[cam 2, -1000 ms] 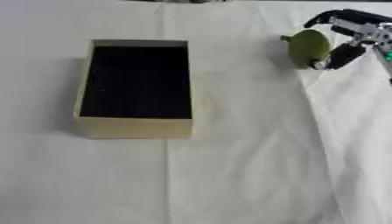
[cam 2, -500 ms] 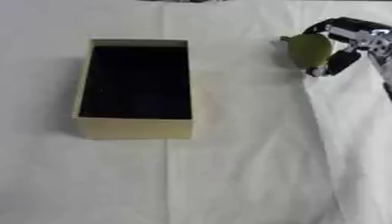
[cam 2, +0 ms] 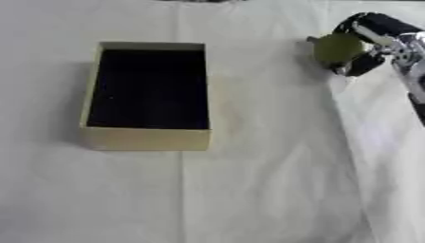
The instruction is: Pick up objects on the table and place them in the box.
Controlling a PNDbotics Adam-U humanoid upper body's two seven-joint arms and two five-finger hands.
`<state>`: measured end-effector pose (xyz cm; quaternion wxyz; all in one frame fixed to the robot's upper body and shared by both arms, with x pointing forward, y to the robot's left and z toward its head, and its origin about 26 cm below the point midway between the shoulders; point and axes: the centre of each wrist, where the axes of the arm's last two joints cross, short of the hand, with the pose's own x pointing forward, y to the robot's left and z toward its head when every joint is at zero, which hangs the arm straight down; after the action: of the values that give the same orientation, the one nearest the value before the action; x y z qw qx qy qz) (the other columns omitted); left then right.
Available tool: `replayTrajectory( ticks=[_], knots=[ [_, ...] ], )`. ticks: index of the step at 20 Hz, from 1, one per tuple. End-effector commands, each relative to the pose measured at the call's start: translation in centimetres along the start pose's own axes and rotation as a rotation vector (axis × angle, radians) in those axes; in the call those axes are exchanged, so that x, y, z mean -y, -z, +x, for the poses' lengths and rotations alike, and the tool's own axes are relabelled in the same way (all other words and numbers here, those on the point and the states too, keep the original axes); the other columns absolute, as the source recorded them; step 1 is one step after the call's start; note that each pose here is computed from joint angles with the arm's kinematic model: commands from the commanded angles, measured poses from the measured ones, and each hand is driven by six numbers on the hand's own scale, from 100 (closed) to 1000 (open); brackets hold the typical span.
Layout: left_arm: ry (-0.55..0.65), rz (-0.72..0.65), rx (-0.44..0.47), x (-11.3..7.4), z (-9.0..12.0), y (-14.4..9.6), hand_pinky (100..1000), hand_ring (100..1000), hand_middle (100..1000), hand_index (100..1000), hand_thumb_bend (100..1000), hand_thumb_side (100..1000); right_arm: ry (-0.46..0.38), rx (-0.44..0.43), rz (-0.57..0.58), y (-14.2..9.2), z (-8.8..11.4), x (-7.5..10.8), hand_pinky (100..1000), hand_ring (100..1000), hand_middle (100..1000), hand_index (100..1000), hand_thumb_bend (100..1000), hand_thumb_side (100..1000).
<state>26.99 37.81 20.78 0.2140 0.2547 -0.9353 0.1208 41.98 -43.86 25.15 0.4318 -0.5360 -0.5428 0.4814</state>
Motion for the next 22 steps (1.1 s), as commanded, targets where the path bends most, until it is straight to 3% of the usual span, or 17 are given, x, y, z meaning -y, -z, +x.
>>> replayTrajectory(
  ticks=[1,8,15,20,21,22],
  knots=[
    [-0.001,-0.003,0.031,-0.1,0.6,0.7,624,624,614,745,431,448,-0.059,0.002,-0.165,-0.1,0.0,1.1,722,730,576,671,363,100],
    [-0.001,-0.005,0.031,0.0,0.7,0.7,625,623,614,744,427,447,-0.134,0.148,-0.398,-1.1,2.4,2.7,664,658,520,605,340,100],
    [0.001,-0.005,0.032,-0.1,0.7,0.8,625,624,614,744,427,445,-0.122,0.250,-0.530,-2.9,4.6,5.5,654,636,507,590,322,100],
    [0.001,-0.006,0.032,0.0,0.7,0.9,625,624,614,744,426,446,-0.121,0.393,-0.592,-4.9,8.1,8.5,652,631,527,608,315,100],
    [0.001,-0.007,0.032,0.0,0.7,0.9,625,624,614,744,425,445,-0.122,0.437,-0.603,-5.4,9.1,9.1,650,629,527,607,259,100],
    [0.000,-0.007,0.032,0.0,0.7,0.9,626,624,615,744,426,445,-0.122,0.479,-0.611,-5.9,10.1,9.7,648,627,525,606,314,100]
  ],
)
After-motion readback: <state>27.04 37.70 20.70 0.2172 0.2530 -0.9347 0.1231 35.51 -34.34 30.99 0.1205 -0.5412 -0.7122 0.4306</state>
